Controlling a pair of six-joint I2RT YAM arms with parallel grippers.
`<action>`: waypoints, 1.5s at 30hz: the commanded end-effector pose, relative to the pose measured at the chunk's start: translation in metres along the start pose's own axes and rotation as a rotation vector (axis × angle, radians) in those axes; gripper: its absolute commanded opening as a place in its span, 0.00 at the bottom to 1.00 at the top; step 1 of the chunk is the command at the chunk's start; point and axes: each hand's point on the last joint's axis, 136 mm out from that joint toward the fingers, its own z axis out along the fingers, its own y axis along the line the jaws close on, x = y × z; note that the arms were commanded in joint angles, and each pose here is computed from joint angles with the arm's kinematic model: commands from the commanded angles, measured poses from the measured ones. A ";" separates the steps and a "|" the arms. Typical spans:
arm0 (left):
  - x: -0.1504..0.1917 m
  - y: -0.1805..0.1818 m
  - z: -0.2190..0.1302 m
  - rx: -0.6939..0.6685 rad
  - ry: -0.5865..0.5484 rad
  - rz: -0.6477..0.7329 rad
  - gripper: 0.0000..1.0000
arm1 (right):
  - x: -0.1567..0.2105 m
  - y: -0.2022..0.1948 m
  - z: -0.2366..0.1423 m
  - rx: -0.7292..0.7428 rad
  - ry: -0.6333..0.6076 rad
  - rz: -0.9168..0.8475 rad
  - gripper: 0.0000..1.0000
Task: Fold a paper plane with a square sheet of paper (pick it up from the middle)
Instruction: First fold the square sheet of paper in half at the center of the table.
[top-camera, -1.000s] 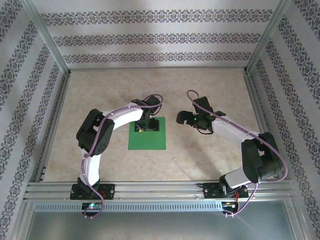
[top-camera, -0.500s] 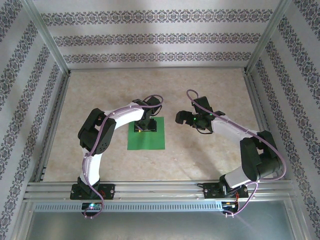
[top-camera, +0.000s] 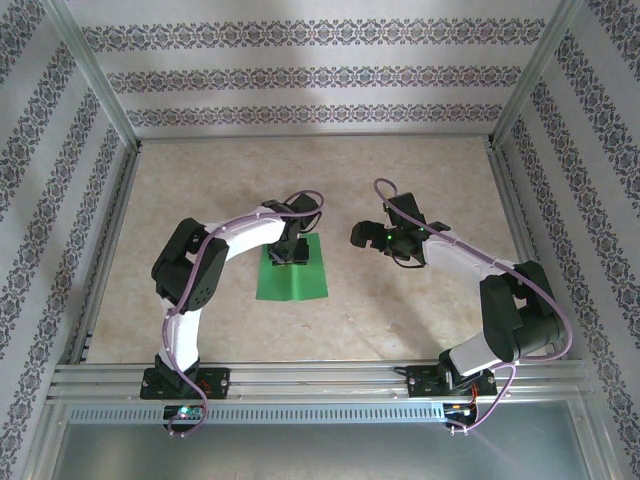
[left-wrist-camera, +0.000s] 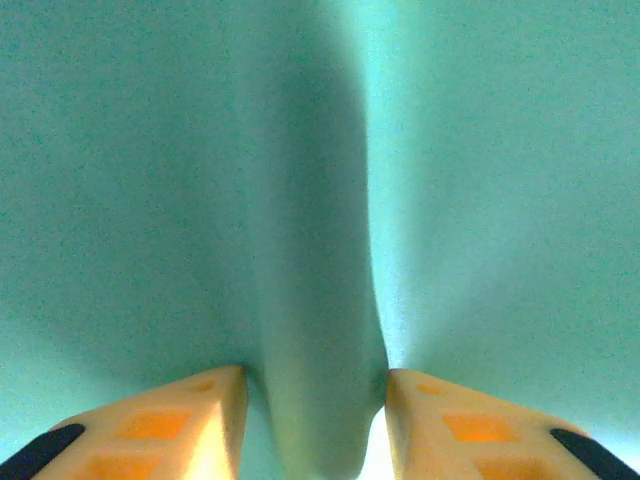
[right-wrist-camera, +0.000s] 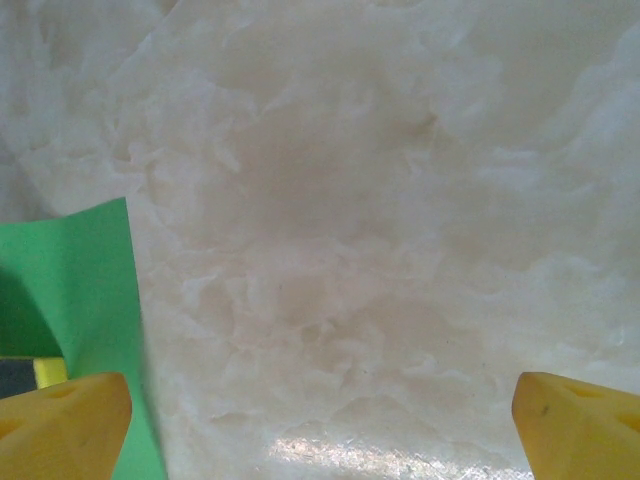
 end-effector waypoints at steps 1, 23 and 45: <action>-0.007 -0.032 -0.041 0.231 -0.057 0.034 0.35 | -0.013 0.006 -0.006 -0.033 -0.039 0.024 0.98; -0.023 -0.036 -0.030 0.638 -0.021 -0.075 0.29 | 0.009 0.050 -0.004 -0.366 0.052 0.038 0.86; -0.012 0.001 0.010 0.416 0.035 -0.074 0.22 | 0.061 0.100 0.061 -0.311 0.304 -0.038 0.21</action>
